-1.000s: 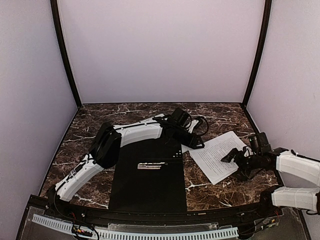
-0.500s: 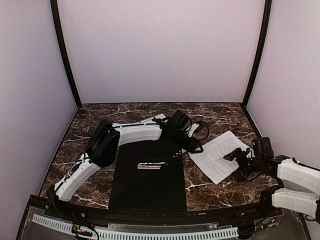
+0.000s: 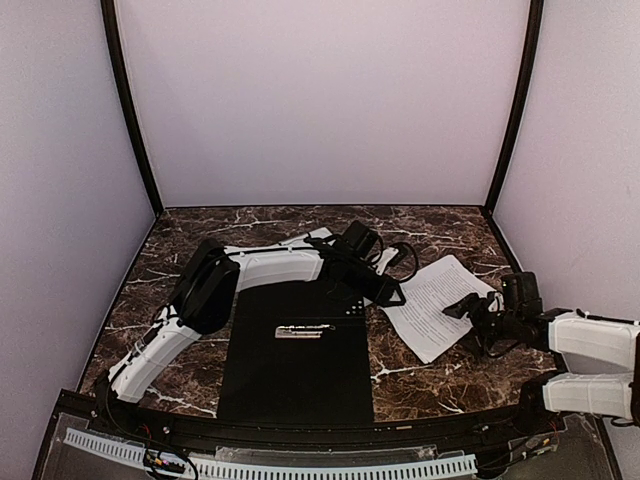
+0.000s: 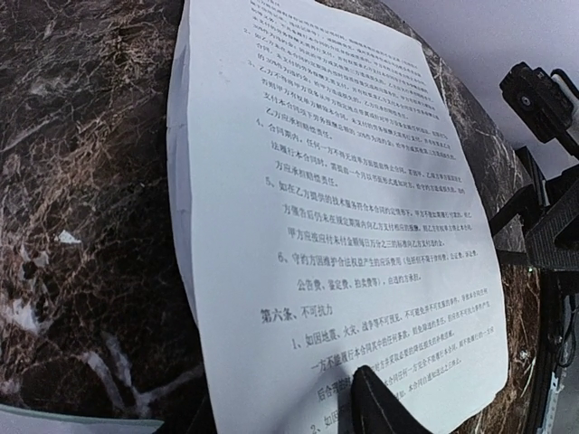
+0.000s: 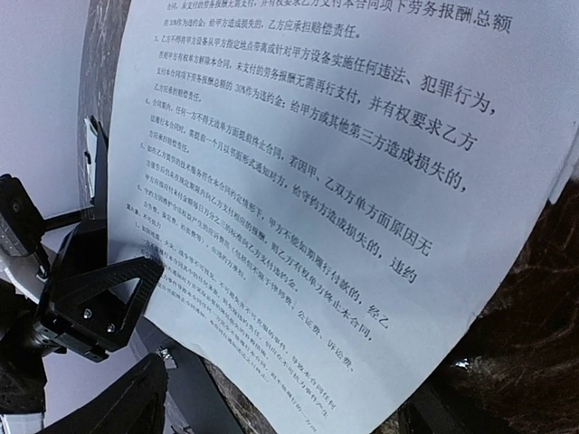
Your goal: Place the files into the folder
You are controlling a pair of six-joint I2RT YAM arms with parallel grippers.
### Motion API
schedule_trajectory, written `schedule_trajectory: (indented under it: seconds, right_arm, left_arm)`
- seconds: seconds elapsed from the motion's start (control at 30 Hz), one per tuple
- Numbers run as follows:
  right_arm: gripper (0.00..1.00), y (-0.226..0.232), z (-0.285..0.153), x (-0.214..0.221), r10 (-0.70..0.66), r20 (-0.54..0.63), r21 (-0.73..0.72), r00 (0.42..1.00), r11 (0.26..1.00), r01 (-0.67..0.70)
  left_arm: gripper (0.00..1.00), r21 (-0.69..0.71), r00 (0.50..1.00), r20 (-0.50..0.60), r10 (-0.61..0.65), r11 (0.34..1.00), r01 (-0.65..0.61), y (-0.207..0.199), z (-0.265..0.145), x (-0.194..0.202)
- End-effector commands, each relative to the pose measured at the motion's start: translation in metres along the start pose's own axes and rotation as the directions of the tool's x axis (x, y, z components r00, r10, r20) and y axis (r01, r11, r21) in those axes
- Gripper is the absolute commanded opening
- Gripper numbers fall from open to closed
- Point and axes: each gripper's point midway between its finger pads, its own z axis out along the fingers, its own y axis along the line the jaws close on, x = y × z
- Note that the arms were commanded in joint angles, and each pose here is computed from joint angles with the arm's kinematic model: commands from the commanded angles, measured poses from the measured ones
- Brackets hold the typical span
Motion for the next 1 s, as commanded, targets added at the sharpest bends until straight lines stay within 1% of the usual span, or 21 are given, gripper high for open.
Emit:
schedule_trajectory:
  seconds: [0.0, 0.13, 0.23, 0.33, 0.5, 0.57, 0.63, 0.77, 0.83, 0.97]
  right_arm:
    - [0.85, -0.023, 0.0, 0.006, 0.005, -0.015, 0.078, 1.0, 0.997, -0.004]
    - [0.84, -0.022, -0.003, 0.005, -0.01, 0.0, 0.074, 1.0, 0.997, 0.01]
    - [0.84, -0.022, -0.001, 0.003, -0.023, 0.0, 0.079, 1.0, 0.997, 0.023]
    - [0.84, -0.022, 0.001, 0.003, -0.036, -0.008, 0.086, 0.999, 0.996, 0.036]
    - [0.84, -0.026, 0.003, 0.004, -0.05, -0.019, 0.103, 0.999, 0.993, 0.052]
    - [0.84, -0.026, 0.003, 0.003, -0.053, -0.017, 0.104, 0.998, 0.993, 0.055]
    - [0.84, -0.026, 0.003, 0.003, -0.058, -0.018, 0.102, 0.998, 0.993, 0.06]
    - [0.85, -0.022, 0.002, 0.003, -0.076, -0.023, 0.097, 0.997, 0.992, 0.078]
    - [0.87, -0.021, 0.002, 0.002, -0.088, -0.028, 0.106, 0.996, 0.99, 0.09]
    - [0.91, -0.023, 0.001, 0.001, -0.104, -0.03, 0.124, 0.994, 0.987, 0.107]
  left_arm:
    - [0.48, -0.044, 0.984, -0.161, -0.074, 0.997, 0.068, 0.009, 0.005, 0.052]
    - [0.47, -0.024, 0.984, -0.164, -0.072, 0.997, 0.069, 0.006, 0.005, 0.052]
    - [0.44, -0.003, 0.981, -0.164, -0.103, 0.995, 0.103, 0.002, 0.005, 0.052]
    - [0.37, 0.05, 0.982, -0.136, -0.132, 0.989, 0.14, -0.007, 0.001, 0.042]
    - [0.26, 0.089, 0.976, -0.114, -0.184, 0.977, 0.194, -0.013, -0.008, 0.03]
    - [0.21, 0.092, 0.976, -0.109, -0.19, 0.975, 0.201, -0.013, -0.01, 0.027]
    - [0.13, 0.089, 0.974, -0.111, -0.196, 0.974, 0.206, -0.013, -0.012, 0.027]
    - [0.04, 0.089, 0.975, -0.1, -0.197, 0.974, 0.206, -0.015, -0.016, 0.023]
    - [0.01, 0.092, 0.977, -0.084, -0.198, 0.974, 0.205, -0.017, -0.02, 0.018]
    - [0.01, 0.098, 0.974, -0.055, -0.22, 0.97, 0.224, -0.019, -0.03, 0.012]
